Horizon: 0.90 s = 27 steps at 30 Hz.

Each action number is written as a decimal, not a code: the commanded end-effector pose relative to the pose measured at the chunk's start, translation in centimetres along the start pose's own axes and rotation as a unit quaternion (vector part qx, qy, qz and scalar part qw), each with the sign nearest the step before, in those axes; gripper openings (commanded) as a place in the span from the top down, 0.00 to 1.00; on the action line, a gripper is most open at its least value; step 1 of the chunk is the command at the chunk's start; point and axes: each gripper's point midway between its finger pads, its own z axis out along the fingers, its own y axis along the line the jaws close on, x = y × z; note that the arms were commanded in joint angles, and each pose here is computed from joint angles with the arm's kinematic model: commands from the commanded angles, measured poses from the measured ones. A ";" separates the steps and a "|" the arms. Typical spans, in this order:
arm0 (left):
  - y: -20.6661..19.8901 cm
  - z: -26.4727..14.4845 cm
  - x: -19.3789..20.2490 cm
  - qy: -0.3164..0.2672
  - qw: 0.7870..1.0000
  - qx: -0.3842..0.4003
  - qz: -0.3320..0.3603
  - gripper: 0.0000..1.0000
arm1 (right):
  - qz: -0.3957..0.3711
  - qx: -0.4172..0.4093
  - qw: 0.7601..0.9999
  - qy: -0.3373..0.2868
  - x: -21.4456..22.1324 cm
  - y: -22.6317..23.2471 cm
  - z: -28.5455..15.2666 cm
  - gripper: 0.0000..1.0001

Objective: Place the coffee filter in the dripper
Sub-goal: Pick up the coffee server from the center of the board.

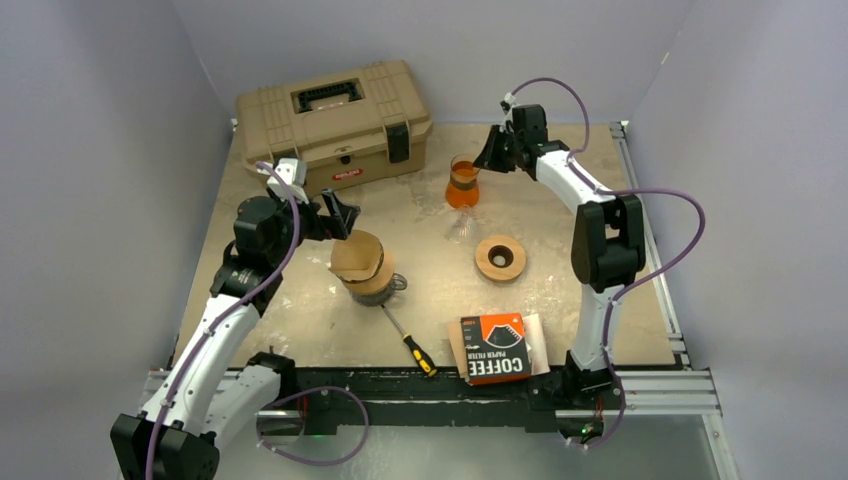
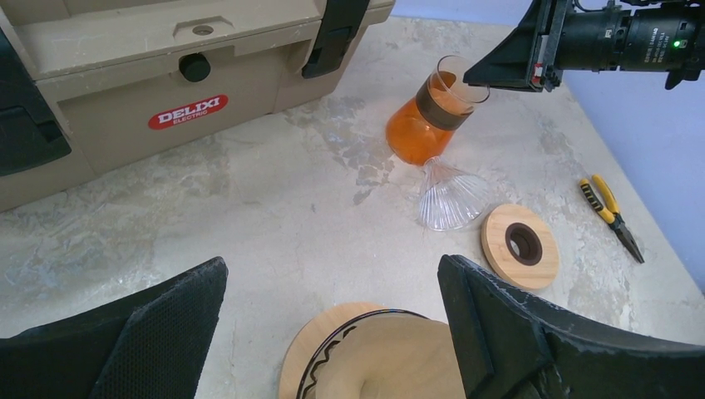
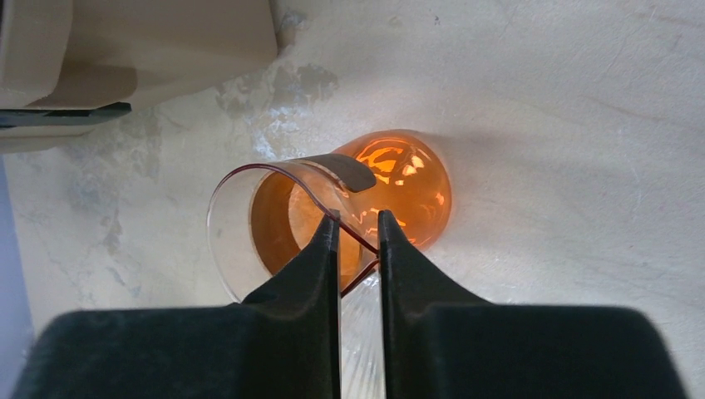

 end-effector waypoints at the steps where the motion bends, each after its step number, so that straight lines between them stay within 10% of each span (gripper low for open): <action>1: -0.5 0.0 -1.0 -0.023 1.000 0.018 -0.008 0.02 | -0.028 -0.001 0.998 -0.053 -3.9 1.3 -1.9 0.94; 27: -0.2 0.0 -1.0 -0.024 0.999 0.018 -0.014 0.02 | -0.067 -0.067 0.977 -0.193 -9.9 8.0 -16.1 1.00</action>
